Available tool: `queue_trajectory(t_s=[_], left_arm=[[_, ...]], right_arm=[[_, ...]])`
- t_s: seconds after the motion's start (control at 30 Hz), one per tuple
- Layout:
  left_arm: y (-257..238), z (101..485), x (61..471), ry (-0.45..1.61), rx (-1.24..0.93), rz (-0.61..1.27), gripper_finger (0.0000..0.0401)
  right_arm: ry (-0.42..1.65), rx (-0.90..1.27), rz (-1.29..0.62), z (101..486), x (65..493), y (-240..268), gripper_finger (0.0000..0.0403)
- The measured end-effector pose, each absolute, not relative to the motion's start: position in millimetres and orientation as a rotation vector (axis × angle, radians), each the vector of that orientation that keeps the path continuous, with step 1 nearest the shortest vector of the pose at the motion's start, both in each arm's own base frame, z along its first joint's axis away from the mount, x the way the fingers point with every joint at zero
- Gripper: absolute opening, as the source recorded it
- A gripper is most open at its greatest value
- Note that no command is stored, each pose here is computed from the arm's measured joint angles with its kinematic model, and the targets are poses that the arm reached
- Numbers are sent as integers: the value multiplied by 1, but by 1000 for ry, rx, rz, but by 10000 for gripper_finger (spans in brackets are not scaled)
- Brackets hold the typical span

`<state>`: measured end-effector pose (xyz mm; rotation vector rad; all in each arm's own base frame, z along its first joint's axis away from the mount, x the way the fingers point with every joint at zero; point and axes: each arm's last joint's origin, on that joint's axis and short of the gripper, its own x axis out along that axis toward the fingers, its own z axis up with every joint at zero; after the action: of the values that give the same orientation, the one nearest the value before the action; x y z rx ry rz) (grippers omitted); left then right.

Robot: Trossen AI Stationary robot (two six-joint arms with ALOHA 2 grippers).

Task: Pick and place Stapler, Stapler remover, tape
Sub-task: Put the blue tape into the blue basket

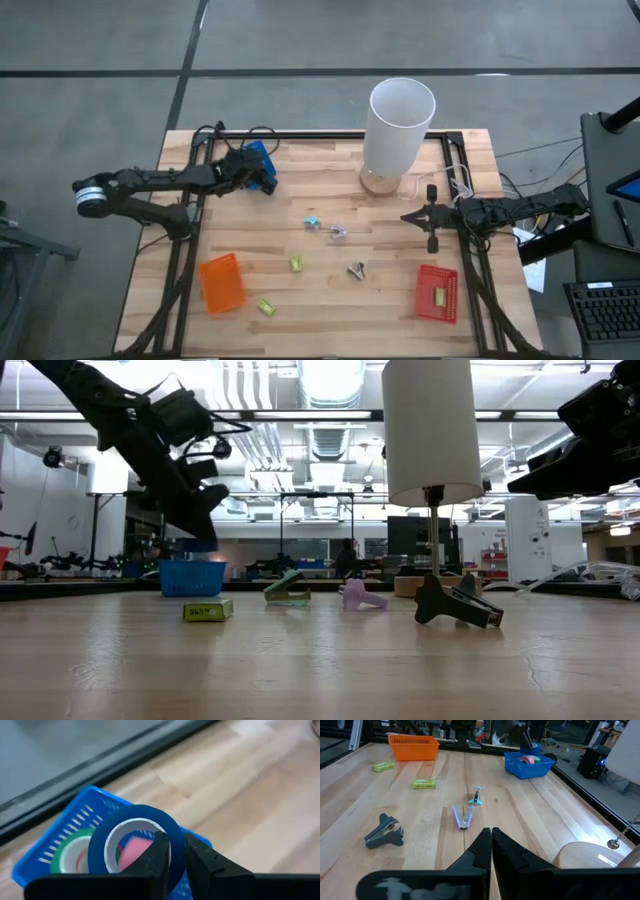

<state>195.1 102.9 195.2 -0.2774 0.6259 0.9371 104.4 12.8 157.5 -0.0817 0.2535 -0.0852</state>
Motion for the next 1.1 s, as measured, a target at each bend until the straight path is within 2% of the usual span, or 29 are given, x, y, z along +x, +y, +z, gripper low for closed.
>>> queue_trajectory(t_s=[0.37, 0.57, 0.8, 1.1], left_arm=[[99, 183, 192, 701, -231, 909, 65], [98, 183, 192, 717, -199, 894, 109], [100, 185, 190, 696, -176, 978, 168], [91, 186, 195, 720, -135, 872, 174]], right_arm=[[253, -82, -85, 158, 104, 13, 8], [253, -82, -85, 158, 104, 13, 9], [253, -82, -85, 158, 104, 13, 9], [253, -82, -85, 158, 104, 13, 8]])
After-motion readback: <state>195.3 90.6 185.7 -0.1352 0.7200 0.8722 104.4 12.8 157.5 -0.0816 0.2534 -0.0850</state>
